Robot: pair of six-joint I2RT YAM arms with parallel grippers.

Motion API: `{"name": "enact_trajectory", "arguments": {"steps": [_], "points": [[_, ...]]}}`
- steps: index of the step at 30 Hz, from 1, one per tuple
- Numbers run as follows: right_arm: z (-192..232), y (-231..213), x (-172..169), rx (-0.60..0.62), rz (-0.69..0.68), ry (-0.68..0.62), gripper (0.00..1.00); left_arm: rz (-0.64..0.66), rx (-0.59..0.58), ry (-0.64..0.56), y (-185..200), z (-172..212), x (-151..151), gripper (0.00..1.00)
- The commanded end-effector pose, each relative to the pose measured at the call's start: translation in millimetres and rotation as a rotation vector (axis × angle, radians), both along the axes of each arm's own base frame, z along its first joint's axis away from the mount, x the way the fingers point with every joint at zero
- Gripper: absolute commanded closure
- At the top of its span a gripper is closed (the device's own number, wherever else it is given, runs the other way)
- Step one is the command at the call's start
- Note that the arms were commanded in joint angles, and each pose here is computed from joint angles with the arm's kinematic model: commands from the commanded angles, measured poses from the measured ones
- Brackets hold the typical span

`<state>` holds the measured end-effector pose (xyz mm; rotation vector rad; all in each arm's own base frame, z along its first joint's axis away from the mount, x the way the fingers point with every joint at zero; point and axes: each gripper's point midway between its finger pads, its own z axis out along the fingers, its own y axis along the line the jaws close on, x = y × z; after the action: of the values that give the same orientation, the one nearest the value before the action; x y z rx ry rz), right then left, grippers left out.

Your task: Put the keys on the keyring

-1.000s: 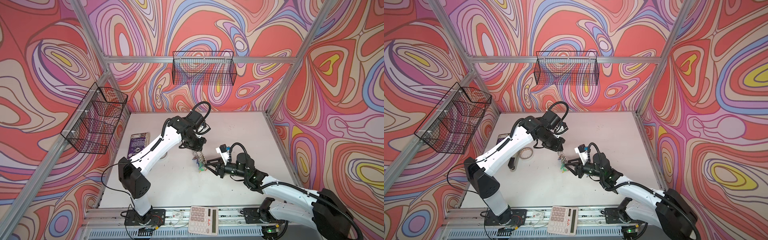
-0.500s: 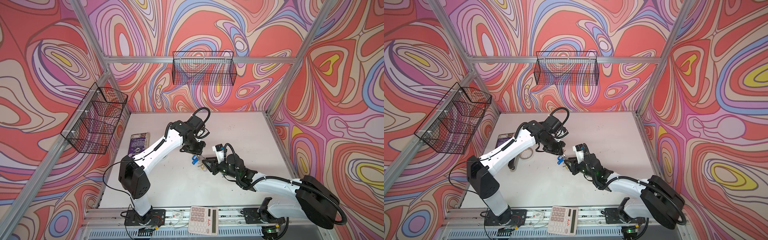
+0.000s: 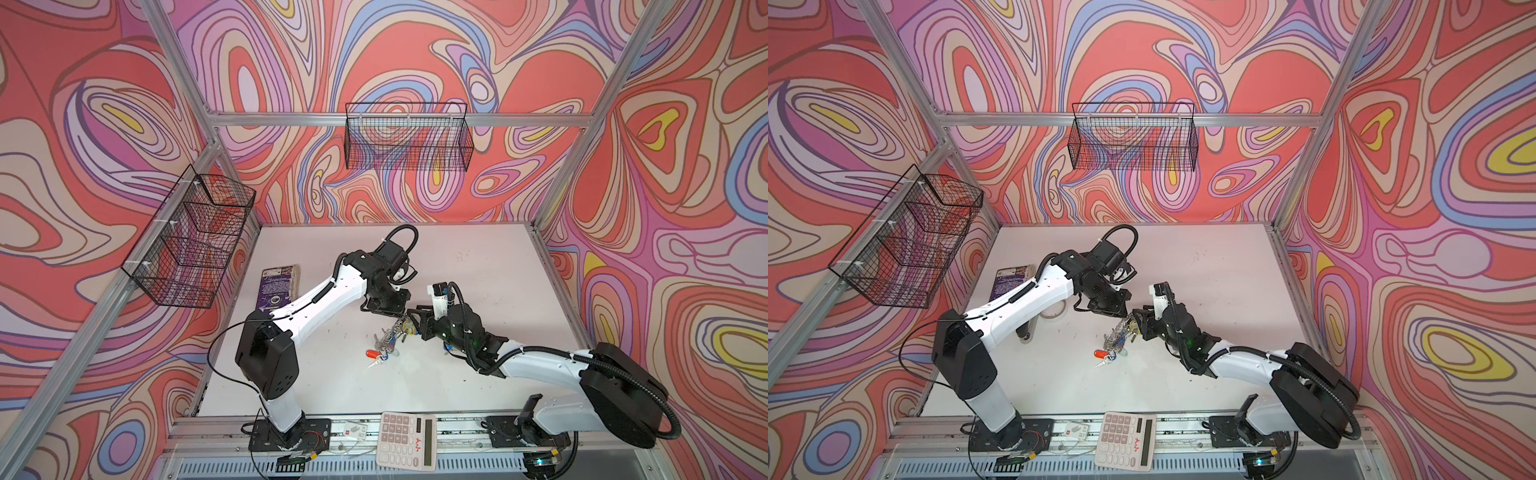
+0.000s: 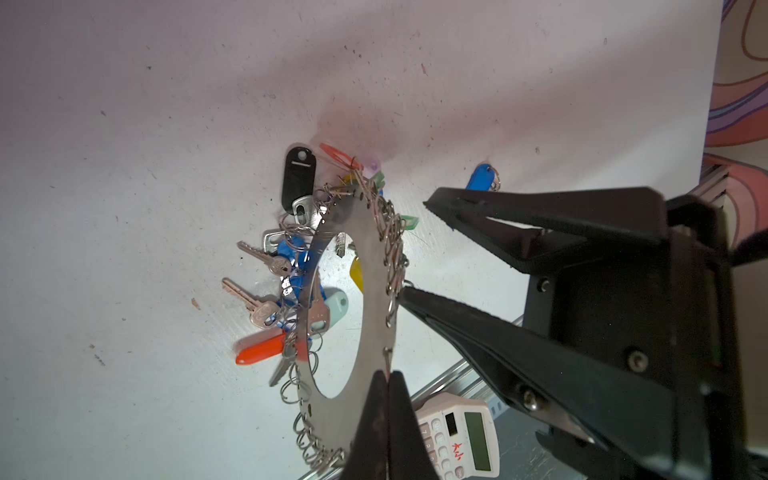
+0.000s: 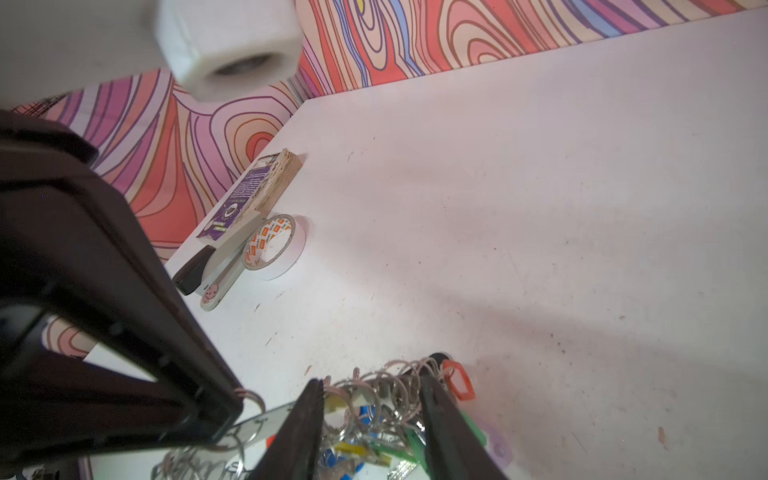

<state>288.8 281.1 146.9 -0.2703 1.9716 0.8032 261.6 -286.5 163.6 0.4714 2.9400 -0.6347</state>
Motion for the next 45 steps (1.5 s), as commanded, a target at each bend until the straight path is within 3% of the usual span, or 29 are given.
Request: {"name": "enact_trajectory", "arguments": {"steps": [1,6,20,26,45], "points": [[12,-6,2,0.023,-0.029,-0.055,0.59,0.064,-0.045,0.013,0,3,0,1.0],[25,-21,-12,0.051,-0.028,-0.099,0.59,0.154,-0.068,0.035,5,4,3,1.0],[20,11,-41,-0.083,0.081,-0.187,0.55,0.312,-0.074,-0.009,15,30,12,1.0],[20,26,-40,-0.129,0.086,-0.237,0.48,0.366,-0.054,-0.004,20,30,11,1.0],[24,47,-31,-0.17,0.013,-0.326,0.52,0.42,-0.016,0.018,17,31,6,1.0]]}}
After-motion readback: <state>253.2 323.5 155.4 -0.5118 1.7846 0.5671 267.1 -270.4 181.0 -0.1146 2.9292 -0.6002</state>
